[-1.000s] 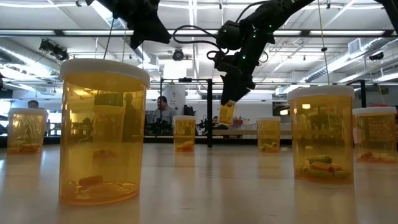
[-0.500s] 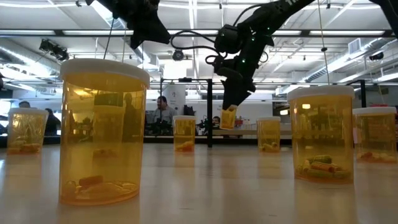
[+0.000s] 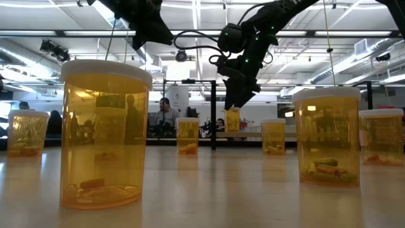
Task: Pick and place medicine bottles onto shelf by color
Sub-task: Put the orange pill bottle on the shelf
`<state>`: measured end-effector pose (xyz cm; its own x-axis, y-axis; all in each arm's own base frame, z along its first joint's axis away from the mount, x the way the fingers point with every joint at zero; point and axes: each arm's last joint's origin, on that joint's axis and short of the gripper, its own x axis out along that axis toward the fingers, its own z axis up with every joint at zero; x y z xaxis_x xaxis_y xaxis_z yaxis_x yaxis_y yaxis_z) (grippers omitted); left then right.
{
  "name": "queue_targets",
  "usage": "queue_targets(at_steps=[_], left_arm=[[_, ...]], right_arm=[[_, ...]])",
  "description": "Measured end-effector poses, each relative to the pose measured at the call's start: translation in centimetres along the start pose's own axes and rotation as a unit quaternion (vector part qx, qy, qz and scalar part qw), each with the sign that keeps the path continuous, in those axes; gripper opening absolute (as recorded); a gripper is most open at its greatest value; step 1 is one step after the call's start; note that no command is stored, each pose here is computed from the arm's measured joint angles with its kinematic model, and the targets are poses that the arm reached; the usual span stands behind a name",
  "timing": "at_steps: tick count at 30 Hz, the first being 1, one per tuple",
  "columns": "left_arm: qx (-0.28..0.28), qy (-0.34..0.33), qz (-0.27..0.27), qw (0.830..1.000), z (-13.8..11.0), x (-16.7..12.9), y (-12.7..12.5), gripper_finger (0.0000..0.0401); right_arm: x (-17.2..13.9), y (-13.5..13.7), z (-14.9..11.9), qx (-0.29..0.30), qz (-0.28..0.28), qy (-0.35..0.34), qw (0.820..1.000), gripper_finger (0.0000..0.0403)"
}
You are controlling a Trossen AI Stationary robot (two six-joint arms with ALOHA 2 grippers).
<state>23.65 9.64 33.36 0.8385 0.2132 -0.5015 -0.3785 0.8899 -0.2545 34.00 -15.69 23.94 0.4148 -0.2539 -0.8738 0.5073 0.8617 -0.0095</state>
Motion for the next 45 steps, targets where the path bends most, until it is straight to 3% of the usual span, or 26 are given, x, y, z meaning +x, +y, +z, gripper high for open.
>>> queue_targets(at_steps=[5, 11, 16, 21, 29, 37, 45], left_arm=[[-0.001, 0.000, 0.000, 1.000, 0.0, 0.0, 0.0, 0.0090], [-0.001, 0.000, 0.000, 1.000, 0.0, 0.0, 0.0, 0.0093], [-0.002, -0.001, 0.000, 1.000, 0.0, 0.0, 0.0, 0.0096], [-0.015, -0.001, 0.000, 1.000, 0.0, 0.0, 0.0, 0.0099], [-0.011, 0.001, -0.006, 1.000, -0.1, 0.0, -0.4, 0.0113], [-0.011, 0.003, -0.016, 1.000, -0.1, 0.0, -0.4, 0.0143], [-0.005, 0.004, -0.017, 1.000, -0.1, 0.0, -0.4, 0.0190]], right_arm=[[-2.4, 0.0, 1.3, 0.016, 0.008, 0.020, 1.000, 0.0299], [-5.6, 1.8, 0.5, 0.035, 0.032, 0.123, 0.991, 0.0305], [-5.0, 5.2, -1.8, 0.027, 0.070, 0.190, 0.979, 0.0305], [-4.1, 8.4, -4.3, 0.029, 0.063, 0.233, 0.970, 0.0305], [-2.7, 11.0, -6.4, 0.048, 0.055, 0.226, 0.971, 0.0305], [-1.8, 10.9, -7.2, 0.083, 0.019, 0.216, 0.973, 0.0305], [-1.7, 11.2, -7.0, 0.102, 0.017, 0.203, 0.974, 0.0305]])
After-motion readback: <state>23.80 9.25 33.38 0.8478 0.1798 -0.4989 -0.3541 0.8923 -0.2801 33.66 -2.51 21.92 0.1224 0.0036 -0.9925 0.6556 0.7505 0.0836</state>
